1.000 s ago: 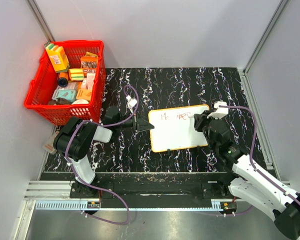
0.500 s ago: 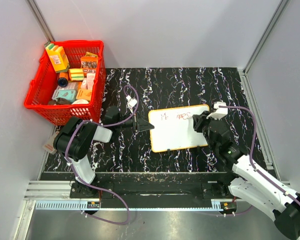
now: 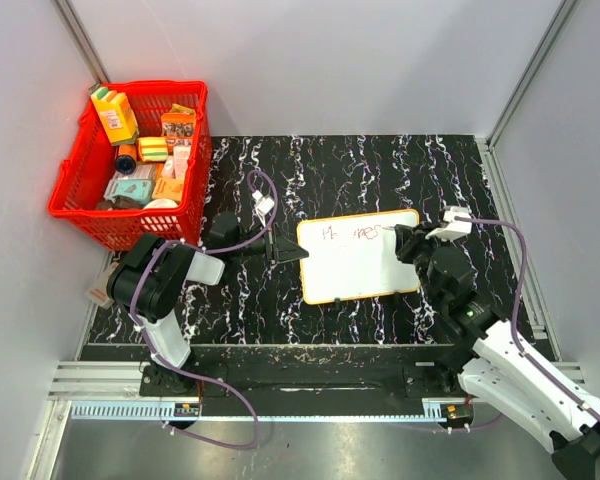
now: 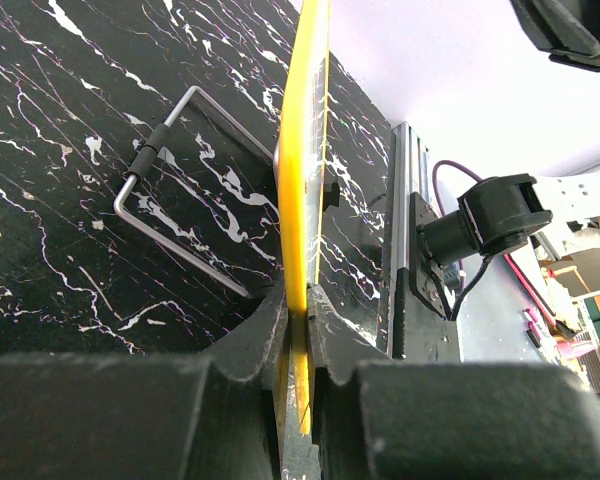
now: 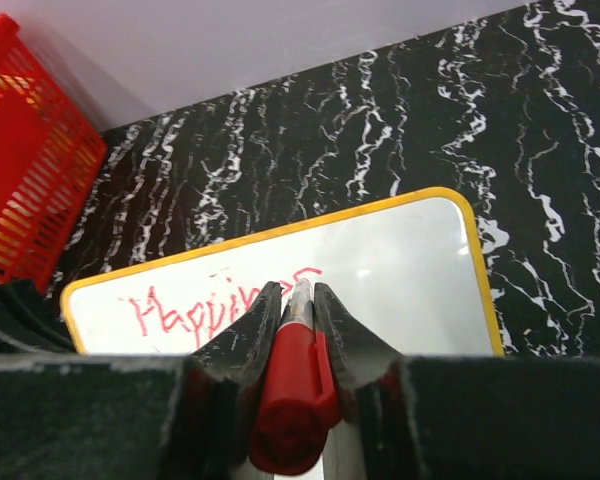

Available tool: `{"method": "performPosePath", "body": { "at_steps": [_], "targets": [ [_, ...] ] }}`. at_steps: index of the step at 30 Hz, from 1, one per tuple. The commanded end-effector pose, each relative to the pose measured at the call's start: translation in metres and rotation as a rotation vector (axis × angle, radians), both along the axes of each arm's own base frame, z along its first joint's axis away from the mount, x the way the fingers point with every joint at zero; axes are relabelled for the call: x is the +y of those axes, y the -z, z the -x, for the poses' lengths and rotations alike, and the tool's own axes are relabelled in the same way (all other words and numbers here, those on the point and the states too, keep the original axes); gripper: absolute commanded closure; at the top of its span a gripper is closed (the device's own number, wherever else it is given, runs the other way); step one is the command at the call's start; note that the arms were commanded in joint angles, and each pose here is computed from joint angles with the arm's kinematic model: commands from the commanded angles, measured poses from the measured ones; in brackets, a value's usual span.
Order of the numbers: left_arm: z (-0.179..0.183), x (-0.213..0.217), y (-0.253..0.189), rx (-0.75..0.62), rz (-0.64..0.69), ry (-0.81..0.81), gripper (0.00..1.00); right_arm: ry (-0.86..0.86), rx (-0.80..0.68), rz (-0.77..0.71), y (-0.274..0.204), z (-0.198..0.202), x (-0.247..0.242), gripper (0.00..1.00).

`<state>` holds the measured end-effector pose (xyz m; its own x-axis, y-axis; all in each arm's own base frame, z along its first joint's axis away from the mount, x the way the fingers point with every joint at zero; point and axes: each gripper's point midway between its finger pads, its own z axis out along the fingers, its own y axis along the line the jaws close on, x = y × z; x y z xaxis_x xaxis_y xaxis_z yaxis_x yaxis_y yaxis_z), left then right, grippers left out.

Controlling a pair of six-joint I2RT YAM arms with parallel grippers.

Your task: Write a sentence on the whiteboard

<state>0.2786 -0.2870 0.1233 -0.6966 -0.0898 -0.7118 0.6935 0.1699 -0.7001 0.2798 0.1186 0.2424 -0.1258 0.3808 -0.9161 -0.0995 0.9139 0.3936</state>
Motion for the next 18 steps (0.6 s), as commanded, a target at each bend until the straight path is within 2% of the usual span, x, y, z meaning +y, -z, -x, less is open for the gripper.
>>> {"method": "performPosePath", "body": {
  "at_steps": [1, 18],
  "targets": [
    [0.001, -0.002, -0.014, -0.124, 0.033, 0.034, 1.0, 0.086, -0.021, 0.042, -0.014, -0.009, -0.014, 1.0],
    [0.002, -0.002, -0.014, -0.125, 0.034, 0.035, 1.0, 0.118, -0.007, 0.075, -0.013, -0.029, -0.014, 1.0]
  ]
}}
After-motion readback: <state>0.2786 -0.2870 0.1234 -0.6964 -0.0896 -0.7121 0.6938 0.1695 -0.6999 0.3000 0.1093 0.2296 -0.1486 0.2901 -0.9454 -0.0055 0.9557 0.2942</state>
